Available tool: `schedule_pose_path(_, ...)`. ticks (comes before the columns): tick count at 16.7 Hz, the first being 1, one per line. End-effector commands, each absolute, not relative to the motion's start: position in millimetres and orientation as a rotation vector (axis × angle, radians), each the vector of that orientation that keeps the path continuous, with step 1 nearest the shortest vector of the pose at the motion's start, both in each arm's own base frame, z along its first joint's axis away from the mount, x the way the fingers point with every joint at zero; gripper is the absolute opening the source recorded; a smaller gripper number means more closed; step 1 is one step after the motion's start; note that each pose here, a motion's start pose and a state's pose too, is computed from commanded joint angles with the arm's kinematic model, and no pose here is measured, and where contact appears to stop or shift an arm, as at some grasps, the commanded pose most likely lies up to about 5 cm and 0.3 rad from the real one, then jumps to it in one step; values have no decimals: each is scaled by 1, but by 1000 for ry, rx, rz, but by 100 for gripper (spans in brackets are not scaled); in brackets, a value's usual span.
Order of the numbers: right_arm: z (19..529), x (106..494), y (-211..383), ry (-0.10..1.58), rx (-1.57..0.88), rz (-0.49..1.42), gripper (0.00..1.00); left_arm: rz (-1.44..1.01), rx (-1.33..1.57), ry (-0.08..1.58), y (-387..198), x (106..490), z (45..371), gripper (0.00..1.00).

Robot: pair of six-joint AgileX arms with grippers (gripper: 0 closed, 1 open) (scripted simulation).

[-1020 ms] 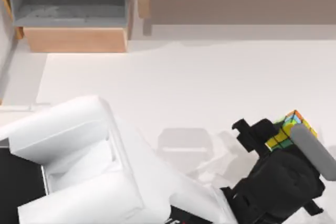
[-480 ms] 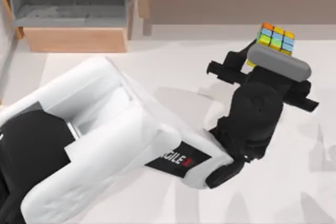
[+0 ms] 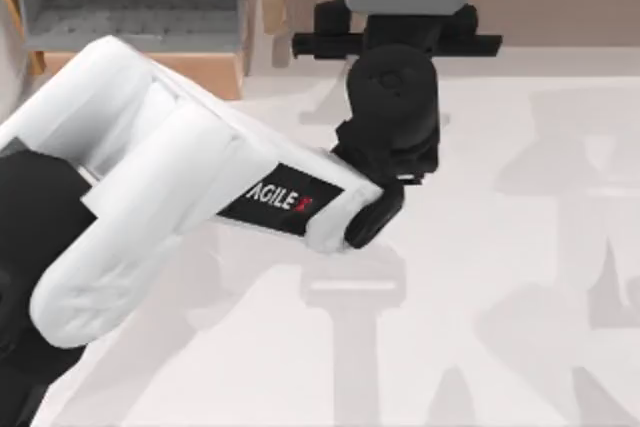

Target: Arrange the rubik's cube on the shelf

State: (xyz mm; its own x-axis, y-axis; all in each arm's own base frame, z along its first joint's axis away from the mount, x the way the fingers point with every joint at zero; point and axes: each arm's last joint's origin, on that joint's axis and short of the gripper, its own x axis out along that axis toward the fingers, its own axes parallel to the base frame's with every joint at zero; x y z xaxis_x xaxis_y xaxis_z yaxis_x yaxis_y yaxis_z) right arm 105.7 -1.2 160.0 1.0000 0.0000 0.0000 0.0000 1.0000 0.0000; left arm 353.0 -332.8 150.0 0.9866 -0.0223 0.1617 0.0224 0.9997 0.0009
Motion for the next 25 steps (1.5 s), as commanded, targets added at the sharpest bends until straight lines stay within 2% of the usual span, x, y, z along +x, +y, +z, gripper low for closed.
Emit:
schedule_pose_path(8,160,106,-1,0,0,0,100,-21,-1,-165,-333,355,152,0)
schedule_pose_path(19,160,106,-1,0,0,0,100,-18,-9,-173,-335,441,164,0)
schedule_pose_path(25,160,106,-1,0,0,0,100,-19,-2,-164,-333,453,161,0)
